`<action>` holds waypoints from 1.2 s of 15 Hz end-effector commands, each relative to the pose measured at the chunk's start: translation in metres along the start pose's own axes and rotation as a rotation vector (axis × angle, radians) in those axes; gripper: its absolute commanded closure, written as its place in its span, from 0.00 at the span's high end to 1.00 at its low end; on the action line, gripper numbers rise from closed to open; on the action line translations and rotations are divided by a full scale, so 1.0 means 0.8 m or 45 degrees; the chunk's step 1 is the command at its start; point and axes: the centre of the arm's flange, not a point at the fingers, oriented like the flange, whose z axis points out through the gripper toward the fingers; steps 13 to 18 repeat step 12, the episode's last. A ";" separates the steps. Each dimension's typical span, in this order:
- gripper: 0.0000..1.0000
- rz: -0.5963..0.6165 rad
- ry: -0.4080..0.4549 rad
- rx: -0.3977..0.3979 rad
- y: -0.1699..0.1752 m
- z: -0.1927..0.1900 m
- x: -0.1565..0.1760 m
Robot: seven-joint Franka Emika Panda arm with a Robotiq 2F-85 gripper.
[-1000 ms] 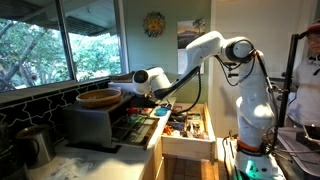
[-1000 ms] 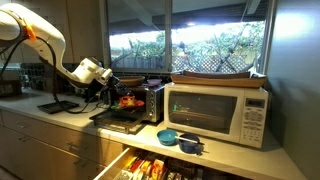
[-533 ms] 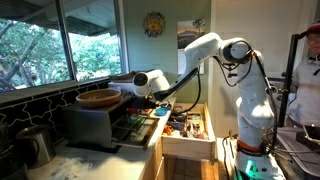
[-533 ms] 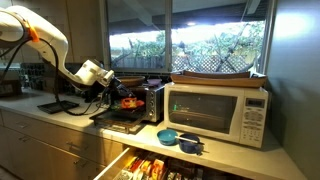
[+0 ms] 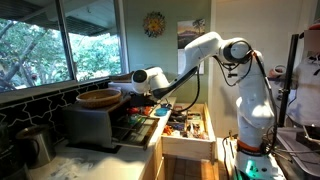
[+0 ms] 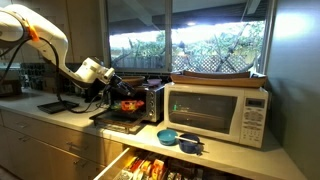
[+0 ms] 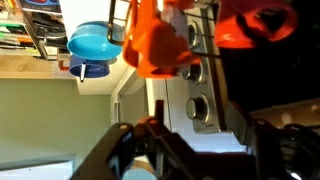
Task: Move the orange object from the wooden tray to the oven wire rack
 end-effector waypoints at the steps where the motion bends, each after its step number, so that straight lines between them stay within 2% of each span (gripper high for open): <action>1: 0.98 0.109 -0.026 0.142 0.021 -0.064 0.058; 4: 1.00 0.200 -0.073 0.343 0.044 -0.131 0.107; 8: 1.00 0.294 0.020 0.654 0.078 -0.218 0.166; 10: 1.00 0.304 0.064 0.811 0.089 -0.239 0.189; 11: 1.00 0.274 0.042 0.708 0.058 -0.236 0.185; 12: 1.00 0.281 0.053 0.732 0.064 -0.244 0.193; 18: 1.00 0.281 0.053 0.732 0.064 -0.244 0.193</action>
